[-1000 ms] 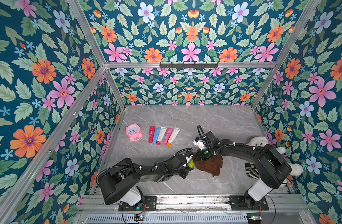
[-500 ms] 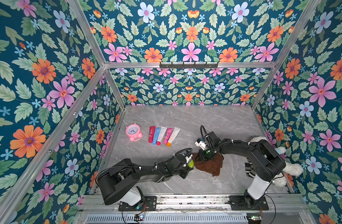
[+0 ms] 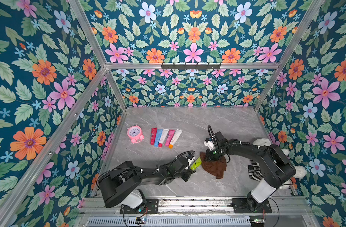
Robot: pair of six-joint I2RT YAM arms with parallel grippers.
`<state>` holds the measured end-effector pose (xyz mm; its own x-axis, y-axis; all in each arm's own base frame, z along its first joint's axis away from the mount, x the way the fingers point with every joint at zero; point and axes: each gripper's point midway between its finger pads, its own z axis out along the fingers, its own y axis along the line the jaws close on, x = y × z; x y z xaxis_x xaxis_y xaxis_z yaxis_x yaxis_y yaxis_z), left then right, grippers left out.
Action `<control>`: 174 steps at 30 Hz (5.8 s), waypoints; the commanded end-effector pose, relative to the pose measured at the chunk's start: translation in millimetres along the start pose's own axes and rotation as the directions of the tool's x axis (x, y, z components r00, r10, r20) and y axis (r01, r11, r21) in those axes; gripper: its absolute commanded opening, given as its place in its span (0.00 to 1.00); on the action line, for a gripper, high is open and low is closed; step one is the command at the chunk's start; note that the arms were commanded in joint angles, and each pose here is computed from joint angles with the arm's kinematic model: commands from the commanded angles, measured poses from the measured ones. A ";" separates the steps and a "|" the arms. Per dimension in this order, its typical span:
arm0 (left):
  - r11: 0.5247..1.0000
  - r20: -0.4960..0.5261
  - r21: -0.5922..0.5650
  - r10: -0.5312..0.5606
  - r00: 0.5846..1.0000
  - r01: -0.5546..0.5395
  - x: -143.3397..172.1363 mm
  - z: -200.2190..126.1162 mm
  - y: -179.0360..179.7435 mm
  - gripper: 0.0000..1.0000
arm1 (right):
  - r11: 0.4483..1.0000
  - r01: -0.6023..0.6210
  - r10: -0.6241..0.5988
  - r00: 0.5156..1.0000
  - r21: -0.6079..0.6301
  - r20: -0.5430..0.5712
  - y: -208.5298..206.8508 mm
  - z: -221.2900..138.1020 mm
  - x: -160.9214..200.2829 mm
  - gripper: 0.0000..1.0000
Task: Wipe the surface of the toothpaste tube
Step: Wipe the dirt from the toothpaste tube.
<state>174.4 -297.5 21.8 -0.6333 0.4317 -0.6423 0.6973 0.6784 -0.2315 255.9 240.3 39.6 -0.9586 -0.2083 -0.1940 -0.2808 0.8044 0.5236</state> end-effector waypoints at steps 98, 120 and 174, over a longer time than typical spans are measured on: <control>1.000 -0.068 -0.021 0.012 0.998 -0.014 17.8 0.5 1.1 0.00 | 0.997 0.067 -0.068 0.998 0.041 0.009 30.3 -2.0 5.3 0.00; 1.000 -0.062 -0.025 0.012 0.998 -0.013 16.8 -0.5 1.5 0.00 | 0.953 -0.092 0.085 0.996 0.290 0.036 -67.6 -4.1 -5.2 0.00; 1.000 -0.069 -0.026 0.016 0.997 -0.018 17.9 0.8 0.8 0.00 | 0.998 0.040 -0.043 0.998 -0.055 -0.054 41.2 27.7 14.0 0.00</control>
<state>173.6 -301.3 21.5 -0.6226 0.4389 -0.6479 0.7004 0.6819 -0.2111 240.4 276.0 41.6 -0.9454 -0.2519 -0.2066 -0.3245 0.7849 0.5279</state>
